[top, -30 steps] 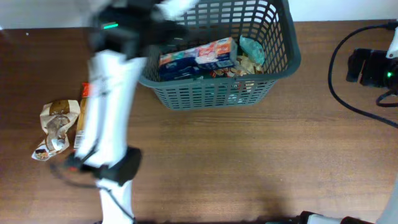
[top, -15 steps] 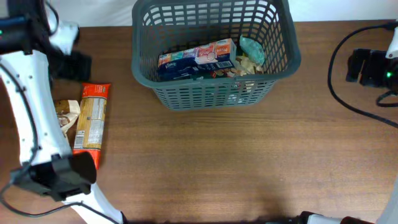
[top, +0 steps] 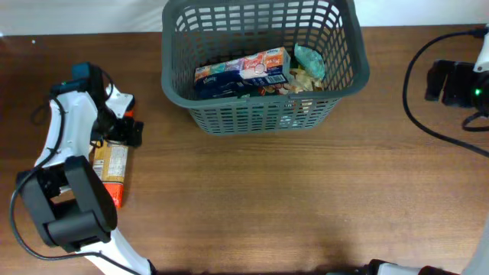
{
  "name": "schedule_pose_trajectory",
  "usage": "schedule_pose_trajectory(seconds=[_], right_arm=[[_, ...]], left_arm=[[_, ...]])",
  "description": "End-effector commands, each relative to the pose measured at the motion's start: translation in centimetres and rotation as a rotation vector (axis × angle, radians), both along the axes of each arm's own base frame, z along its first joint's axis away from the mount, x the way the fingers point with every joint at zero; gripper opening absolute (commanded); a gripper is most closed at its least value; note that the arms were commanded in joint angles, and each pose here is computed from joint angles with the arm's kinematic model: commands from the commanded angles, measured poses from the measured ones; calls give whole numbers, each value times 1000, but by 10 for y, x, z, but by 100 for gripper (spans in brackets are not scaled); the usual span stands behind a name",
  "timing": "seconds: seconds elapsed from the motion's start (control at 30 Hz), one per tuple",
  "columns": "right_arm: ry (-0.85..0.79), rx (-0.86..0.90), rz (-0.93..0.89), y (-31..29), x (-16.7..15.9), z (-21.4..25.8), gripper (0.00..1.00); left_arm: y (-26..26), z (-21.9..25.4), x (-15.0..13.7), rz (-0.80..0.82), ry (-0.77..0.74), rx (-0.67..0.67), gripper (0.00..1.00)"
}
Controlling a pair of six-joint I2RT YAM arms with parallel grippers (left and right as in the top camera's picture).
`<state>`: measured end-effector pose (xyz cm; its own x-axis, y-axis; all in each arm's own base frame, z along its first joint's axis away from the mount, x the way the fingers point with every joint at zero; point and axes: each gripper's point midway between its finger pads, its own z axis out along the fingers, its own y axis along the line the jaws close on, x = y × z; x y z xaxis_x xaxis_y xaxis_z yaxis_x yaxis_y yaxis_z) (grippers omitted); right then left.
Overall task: Pack container
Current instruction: 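Lower the left gripper onto the spaghetti packet and grasp it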
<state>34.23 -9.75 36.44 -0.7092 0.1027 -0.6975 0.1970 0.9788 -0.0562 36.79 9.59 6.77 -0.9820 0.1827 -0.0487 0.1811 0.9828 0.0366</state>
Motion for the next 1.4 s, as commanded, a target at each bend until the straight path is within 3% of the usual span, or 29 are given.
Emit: schedule_pose_trajectory(seconds=[0.0, 0.13, 0.47, 1.07, 1.2, 1.3, 1.37], right_arm=[[-1, 4, -18, -3, 0, 0, 99], [-1, 4, -18, -3, 0, 0, 99], [-1, 4, -18, -3, 0, 0, 99], [-1, 4, -19, -3, 0, 0, 99], [-1, 4, -18, -3, 0, 0, 99], [-1, 4, -18, -3, 0, 0, 99], [-1, 4, -18, -3, 0, 0, 99]], left_arm=[[9, -7, -11, 13, 1, 62, 94], [25, -18, -16, 86, 7, 147, 95], [56, -23, -24, 250, -18, 119, 96], [42, -42, -23, 227, -39, 34, 96], [39, -52, -24, 225, -17, 16, 92], [38, -66, -27, 225, 17, 5, 76], [36, -75, -29, 225, 37, -8, 74]])
